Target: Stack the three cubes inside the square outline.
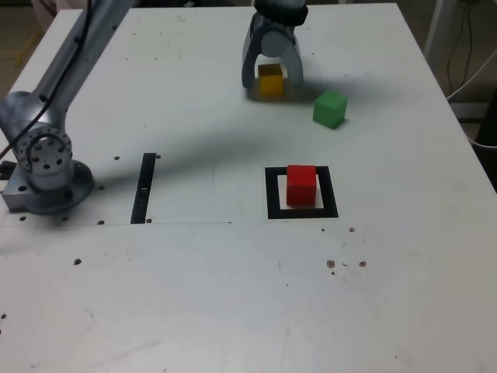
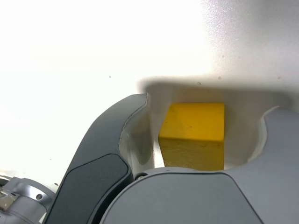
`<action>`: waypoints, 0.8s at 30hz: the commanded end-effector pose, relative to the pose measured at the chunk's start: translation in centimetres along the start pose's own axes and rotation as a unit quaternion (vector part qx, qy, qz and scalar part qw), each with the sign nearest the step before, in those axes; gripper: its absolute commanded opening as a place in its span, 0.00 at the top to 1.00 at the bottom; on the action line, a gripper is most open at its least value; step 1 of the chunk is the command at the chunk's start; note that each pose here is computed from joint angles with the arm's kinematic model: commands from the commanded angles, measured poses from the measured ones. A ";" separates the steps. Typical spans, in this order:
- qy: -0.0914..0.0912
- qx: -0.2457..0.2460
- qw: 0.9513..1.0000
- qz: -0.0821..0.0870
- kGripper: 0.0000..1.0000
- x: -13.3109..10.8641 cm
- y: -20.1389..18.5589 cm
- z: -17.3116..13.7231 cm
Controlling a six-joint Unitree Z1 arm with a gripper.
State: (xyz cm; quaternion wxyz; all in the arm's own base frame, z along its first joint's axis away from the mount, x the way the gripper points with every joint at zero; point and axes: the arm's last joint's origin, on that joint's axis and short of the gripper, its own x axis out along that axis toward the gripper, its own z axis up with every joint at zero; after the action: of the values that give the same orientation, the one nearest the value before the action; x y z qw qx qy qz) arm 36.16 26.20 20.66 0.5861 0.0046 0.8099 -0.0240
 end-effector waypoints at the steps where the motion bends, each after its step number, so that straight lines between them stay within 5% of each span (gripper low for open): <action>1: 0.002 -0.001 1.000 -0.001 0.62 0.1 0.1 0.0; 24: 0.000 -0.002 1.000 0.003 0.62 -0.5 -0.1 -0.3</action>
State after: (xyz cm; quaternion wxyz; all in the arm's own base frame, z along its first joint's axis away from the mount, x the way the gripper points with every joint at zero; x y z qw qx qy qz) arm 36.13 26.20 20.79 0.5847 0.0050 0.8109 -0.0240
